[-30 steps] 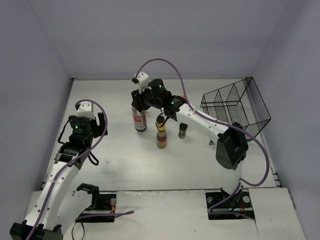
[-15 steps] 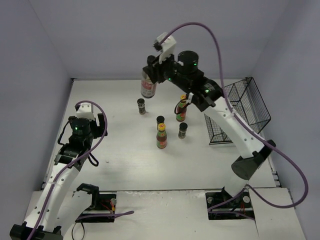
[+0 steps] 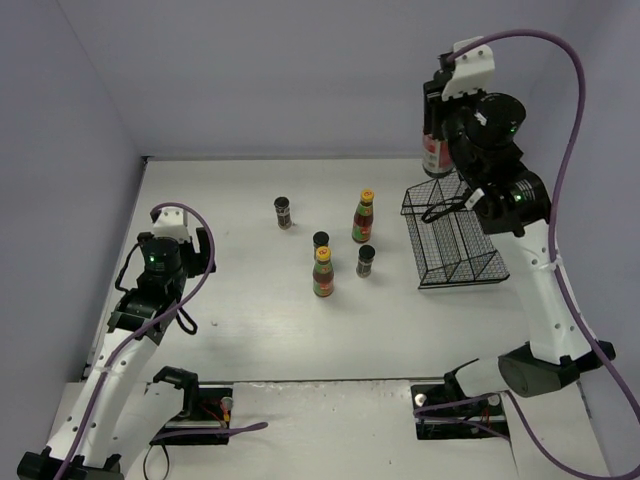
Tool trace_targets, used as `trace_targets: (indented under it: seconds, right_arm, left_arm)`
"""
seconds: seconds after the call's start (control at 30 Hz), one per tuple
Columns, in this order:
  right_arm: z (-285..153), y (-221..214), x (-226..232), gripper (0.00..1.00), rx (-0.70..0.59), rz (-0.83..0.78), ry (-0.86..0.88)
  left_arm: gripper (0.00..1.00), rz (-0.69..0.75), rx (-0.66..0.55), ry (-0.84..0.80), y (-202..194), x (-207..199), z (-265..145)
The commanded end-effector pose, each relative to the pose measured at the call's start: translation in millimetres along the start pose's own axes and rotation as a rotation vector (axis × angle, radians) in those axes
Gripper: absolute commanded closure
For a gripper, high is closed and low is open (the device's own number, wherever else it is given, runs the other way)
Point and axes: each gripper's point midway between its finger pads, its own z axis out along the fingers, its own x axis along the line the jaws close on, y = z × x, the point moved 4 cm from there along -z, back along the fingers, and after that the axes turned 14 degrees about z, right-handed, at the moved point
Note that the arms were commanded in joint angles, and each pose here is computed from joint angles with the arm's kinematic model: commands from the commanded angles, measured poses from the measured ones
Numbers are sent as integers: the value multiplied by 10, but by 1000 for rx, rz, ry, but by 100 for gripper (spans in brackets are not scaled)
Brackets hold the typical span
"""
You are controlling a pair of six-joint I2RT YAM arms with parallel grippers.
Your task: Organize the condiment bottles
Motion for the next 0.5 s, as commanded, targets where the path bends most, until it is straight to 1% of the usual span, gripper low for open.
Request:
trace_targets:
  seconds: [0.0, 0.03, 0.07, 0.13, 0.17, 0.23, 0.27, 0.33, 0.4, 0.47]
  right_arm:
    - [-295, 620, -485, 100, -239, 8, -192]
    - [-278, 554, -562, 100, -225, 5, -214]
    - [-303, 547, -748, 100, -226, 2, -262]
    - [-274, 428, -914, 100, -206, 20, -296]
    - [-280, 408, -1071, 100, -205, 20, -320]
    - [-247, 321, -1208, 100, -193, 52, -338]
    - [-225, 236, -1360, 100, -175, 55, -361]
    - [-198, 208, -1462, 100, -193, 87, -375]
    - [-189, 127, -1654, 100, -191, 93, -419]
    - [-146, 41, -1738, 100, -183, 115, -434]
  left_arm:
    - [23, 0, -90, 5, 228, 21, -25]
    - [23, 1, -90, 6, 227, 24, -25]
    - [23, 2, -92, 2, 231, 14, -30]
    - [23, 7, -91, 2, 229, 12, -32]
    - [23, 8, -93, -2, 232, 3, -36]
    - [23, 9, -95, -3, 236, 1, -37]
    - [23, 11, -94, -6, 234, -7, -38]
    - [23, 12, -95, -9, 235, -15, -40]
    - [23, 13, -93, -12, 231, -22, -38]
    - [23, 13, -93, -12, 230, -22, -38]
